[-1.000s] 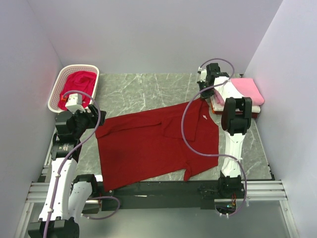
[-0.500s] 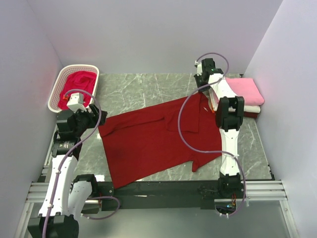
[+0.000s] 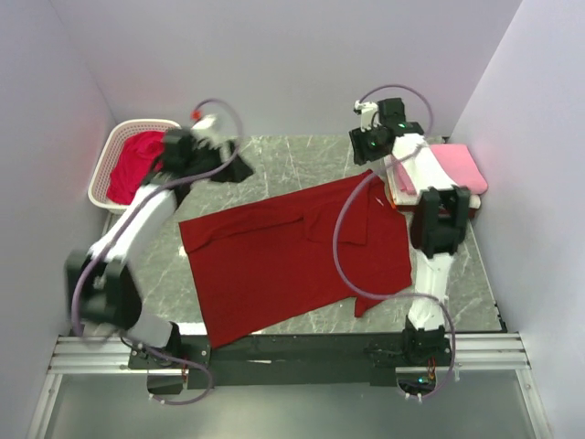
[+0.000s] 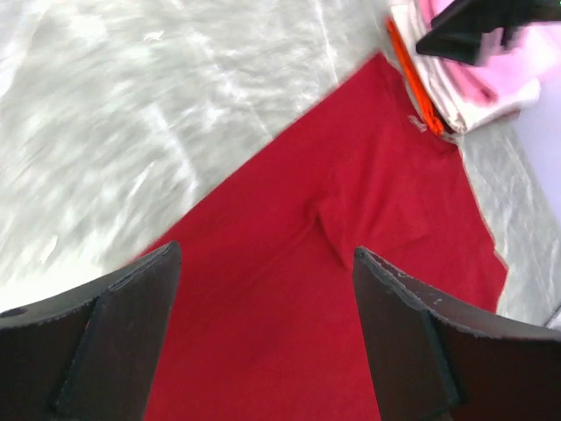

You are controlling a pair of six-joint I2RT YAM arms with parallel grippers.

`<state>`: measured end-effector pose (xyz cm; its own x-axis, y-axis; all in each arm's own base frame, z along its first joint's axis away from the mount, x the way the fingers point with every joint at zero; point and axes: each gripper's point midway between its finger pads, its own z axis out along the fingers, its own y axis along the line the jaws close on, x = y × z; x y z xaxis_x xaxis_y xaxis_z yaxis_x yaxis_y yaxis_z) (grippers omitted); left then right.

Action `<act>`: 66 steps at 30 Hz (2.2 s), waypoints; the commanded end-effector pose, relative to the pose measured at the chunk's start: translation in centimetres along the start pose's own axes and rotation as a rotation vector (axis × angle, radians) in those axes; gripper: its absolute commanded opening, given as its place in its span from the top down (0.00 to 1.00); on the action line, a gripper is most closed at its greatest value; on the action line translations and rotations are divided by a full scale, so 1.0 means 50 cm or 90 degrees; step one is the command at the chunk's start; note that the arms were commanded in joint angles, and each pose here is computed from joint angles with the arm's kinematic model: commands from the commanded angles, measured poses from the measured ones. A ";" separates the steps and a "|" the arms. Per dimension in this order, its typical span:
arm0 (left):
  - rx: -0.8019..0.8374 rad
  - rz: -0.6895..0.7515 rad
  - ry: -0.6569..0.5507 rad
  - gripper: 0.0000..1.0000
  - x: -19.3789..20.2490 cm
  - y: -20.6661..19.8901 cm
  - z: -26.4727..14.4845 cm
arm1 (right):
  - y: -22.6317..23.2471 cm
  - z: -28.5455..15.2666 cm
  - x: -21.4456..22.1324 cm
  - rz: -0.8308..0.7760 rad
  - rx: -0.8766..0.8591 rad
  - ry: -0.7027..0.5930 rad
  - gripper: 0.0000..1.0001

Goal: Fold and stack the t-shirts
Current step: Fold the tshirt

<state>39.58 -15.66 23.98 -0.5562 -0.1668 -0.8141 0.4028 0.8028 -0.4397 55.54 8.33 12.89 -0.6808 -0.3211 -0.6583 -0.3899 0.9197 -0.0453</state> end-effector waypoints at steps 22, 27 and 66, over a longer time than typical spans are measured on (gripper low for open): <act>0.208 0.183 0.242 0.33 0.200 -0.082 0.544 | 0.264 -0.464 0.182 -0.095 -0.305 -0.225 0.41; 0.218 0.204 0.284 0.38 0.265 -0.084 0.547 | 0.263 -0.454 0.193 -0.080 -0.318 -0.212 0.42; -0.110 0.001 0.120 0.71 0.032 0.210 0.440 | 0.280 -0.422 0.260 -0.094 -0.407 -0.146 0.43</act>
<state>59.08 -19.31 3.58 -0.7620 -0.0648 -0.6443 0.2532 0.8860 -0.3885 28.98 11.51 20.03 -0.5049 -0.2659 -0.8212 -0.7504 0.6054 0.2653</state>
